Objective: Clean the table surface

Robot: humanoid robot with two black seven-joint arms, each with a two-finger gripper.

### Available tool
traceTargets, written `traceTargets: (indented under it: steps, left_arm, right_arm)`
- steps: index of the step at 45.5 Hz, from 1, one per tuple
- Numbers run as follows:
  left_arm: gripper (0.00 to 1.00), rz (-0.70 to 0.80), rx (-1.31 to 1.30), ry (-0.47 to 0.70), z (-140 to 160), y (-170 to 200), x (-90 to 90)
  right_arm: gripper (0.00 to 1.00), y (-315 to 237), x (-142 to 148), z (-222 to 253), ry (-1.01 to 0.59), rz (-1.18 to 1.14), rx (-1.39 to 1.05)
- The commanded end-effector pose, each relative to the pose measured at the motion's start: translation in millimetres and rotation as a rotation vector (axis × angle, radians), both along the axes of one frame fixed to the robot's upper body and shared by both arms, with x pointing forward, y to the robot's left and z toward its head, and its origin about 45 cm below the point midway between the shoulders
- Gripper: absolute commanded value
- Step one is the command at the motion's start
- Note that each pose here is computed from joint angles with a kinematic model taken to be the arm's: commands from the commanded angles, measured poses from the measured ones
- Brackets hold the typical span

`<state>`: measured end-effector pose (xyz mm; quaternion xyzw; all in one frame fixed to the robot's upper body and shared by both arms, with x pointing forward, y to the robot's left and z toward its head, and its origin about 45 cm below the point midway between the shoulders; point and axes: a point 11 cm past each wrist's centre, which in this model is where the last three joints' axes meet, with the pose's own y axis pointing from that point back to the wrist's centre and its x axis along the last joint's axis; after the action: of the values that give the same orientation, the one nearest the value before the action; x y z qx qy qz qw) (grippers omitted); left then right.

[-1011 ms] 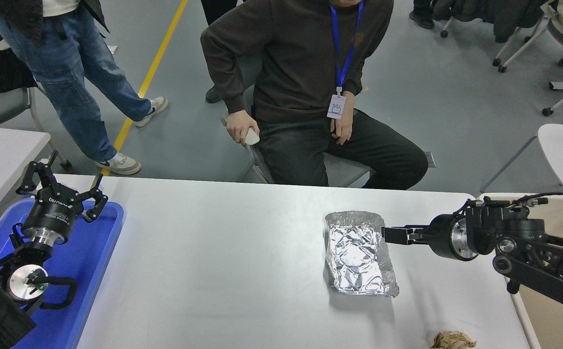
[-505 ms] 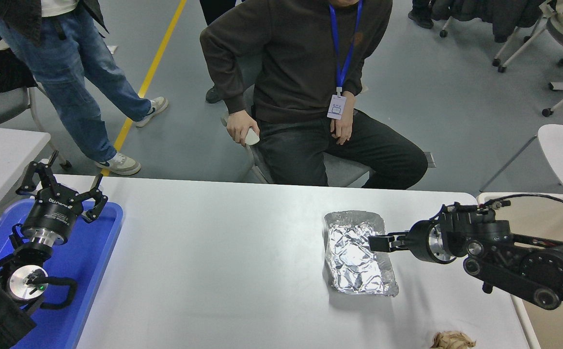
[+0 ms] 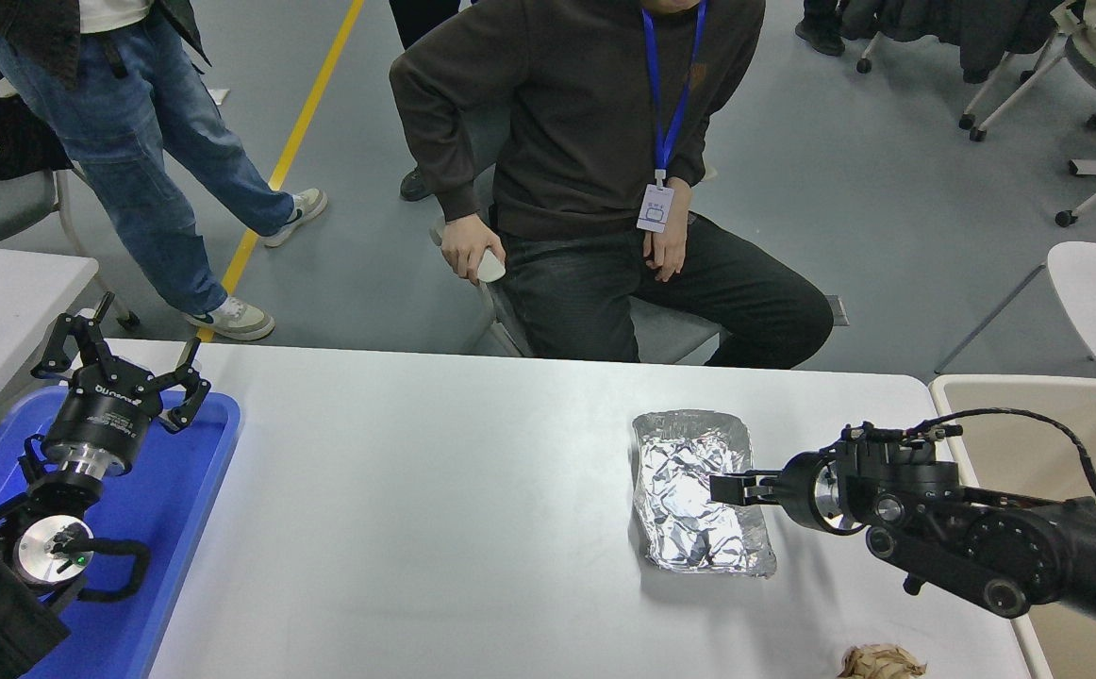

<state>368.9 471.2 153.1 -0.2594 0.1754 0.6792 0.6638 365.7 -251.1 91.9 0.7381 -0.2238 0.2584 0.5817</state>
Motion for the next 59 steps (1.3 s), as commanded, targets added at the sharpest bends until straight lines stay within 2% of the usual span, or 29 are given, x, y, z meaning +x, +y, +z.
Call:
traceTargets:
  steps: [1,10,15,20,32,36,39,51,53,54,57,59]
  left_arm:
    - [1.0,0.001,0.0,0.001,-0.1,0.1,0.0]
    - [1.0,0.0,0.001,0.001,-0.1,0.0,0.0]
    - [1.0,0.001,0.0,0.001,-0.1,0.1,0.0]
    - [1.0,0.0,0.0,0.0,0.0,0.0,0.0]
    - [1.0,0.0,0.0,0.0,0.0,0.0,0.0]
    - [1.0,0.001,0.0,0.001,-0.1,0.1,0.0]
    - [1.0,0.001,0.0,0.001,-0.1,0.1,0.0]
    - [1.0,0.001,0.0,0.001,-0.1,0.1,0.0]
    - [1.0,0.0,0.0,0.0,0.0,0.0,0.0]
    - [1.0,0.0,0.0,0.0,0.0,0.0,0.0]
    - [1.0,0.001,0.0,0.001,-0.1,0.1,0.0]
    - [1.0,0.001,0.0,0.001,-0.1,0.1,0.0]
  right_arm:
    - [0.98,-2.3,-0.9,-11.4,-0.015,-0.035,0.0]
    - [0.97,1.7,-4.5,-15.3,-0.007,-0.033,0.007]
    - [0.87,1.2,-5.0,-16.5,-0.008,-0.036,0.007]
    - [0.83,-1.8,-6.9,-19.5,-0.011,-0.048,0.005]
    - [0.81,-4.0,-11.0,-26.3,-0.016,-0.043,-0.015]
    - [0.7,-4.6,-11.7,-28.6,-0.018,-0.042,-0.022]
    - [0.57,-4.8,-11.8,-29.2,-0.017,-0.042,-0.024]
    - [0.25,-4.6,-11.7,-29.0,-0.017,-0.039,-0.024]
    - [0.11,-4.5,-11.7,-29.0,-0.017,-0.039,-0.024]
    - [0.08,-4.6,-11.9,-29.3,-0.016,-0.038,-0.025]
    - [0.0,-3.9,-11.8,-28.9,-0.017,-0.037,-0.022]
    - [0.0,-3.1,-12.3,-29.0,-0.016,-0.033,-0.019]
